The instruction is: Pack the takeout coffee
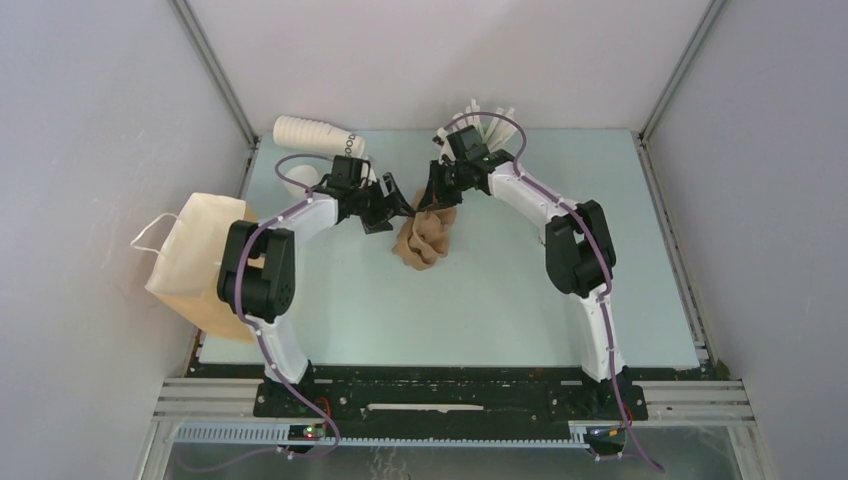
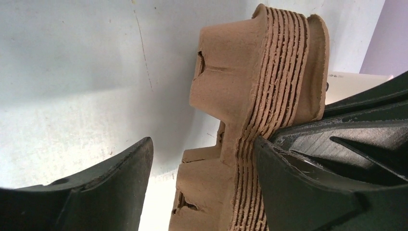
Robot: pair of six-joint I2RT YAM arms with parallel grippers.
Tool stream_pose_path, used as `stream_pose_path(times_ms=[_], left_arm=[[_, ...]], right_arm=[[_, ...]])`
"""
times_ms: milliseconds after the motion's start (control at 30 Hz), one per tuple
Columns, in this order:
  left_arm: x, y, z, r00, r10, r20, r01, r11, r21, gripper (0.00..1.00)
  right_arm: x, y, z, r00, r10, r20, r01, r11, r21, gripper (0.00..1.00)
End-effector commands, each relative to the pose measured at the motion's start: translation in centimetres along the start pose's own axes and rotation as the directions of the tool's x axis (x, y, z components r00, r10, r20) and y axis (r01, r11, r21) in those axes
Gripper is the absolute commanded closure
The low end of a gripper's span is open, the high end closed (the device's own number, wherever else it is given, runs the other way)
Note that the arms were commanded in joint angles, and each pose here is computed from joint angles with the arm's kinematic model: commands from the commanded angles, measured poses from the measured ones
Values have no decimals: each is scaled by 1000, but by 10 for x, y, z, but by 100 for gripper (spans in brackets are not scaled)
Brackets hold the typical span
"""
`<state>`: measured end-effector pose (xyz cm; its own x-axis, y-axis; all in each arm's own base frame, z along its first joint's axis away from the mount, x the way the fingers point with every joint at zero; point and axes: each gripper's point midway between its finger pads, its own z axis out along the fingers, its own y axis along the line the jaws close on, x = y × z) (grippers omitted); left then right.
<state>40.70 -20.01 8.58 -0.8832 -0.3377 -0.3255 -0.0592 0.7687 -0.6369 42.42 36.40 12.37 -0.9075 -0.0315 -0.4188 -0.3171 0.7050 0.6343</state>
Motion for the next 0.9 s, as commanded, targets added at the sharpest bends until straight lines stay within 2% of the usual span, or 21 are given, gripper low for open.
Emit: stream_pose_path(times_ms=[0, 100, 200, 300, 467, 533, 633, 733, 867], left_arm=[[15, 43, 11, 999, -39, -29, 33, 984, -173, 20], [17, 52, 13, 998, -53, -23, 47, 980, -191, 21], [19, 62, 14, 997, -72, -18, 66, 973, -221, 21], [21, 65, 17, 995, -100, -26, 93, 973, -213, 22], [24, 64, 19, 991, -129, -24, 122, 973, -197, 21], [25, 62, 20, 991, -131, -28, 124, 975, -185, 21], [18, 50, 14, 994, -108, -17, 105, 987, -125, 21], [6, 24, -9, 1000, -24, 20, 25, 999, -25, 17], [1, 6, -46, 995, 58, 82, -59, 998, 18, 10]], right_arm=[[-41, 58, -40, 989, -45, 140, 51, 998, -38, 88], [-40, 62, -47, 981, -86, 173, 82, 996, 31, 86], [-32, 59, -46, 978, -103, 180, 86, 991, 100, 98], [-22, 50, -39, 968, -168, 185, 136, 975, 176, 96], [-22, 54, -48, 916, -336, 218, 265, 917, 299, 99], [-22, 59, -49, 903, -367, 222, 296, 908, 295, 98], [-19, 53, -45, 923, -332, 197, 277, 925, 260, 98], [-16, 45, -36, 955, -264, 136, 245, 960, 138, 98], [-14, 29, -32, 978, -199, 70, 196, 980, 41, 99]])
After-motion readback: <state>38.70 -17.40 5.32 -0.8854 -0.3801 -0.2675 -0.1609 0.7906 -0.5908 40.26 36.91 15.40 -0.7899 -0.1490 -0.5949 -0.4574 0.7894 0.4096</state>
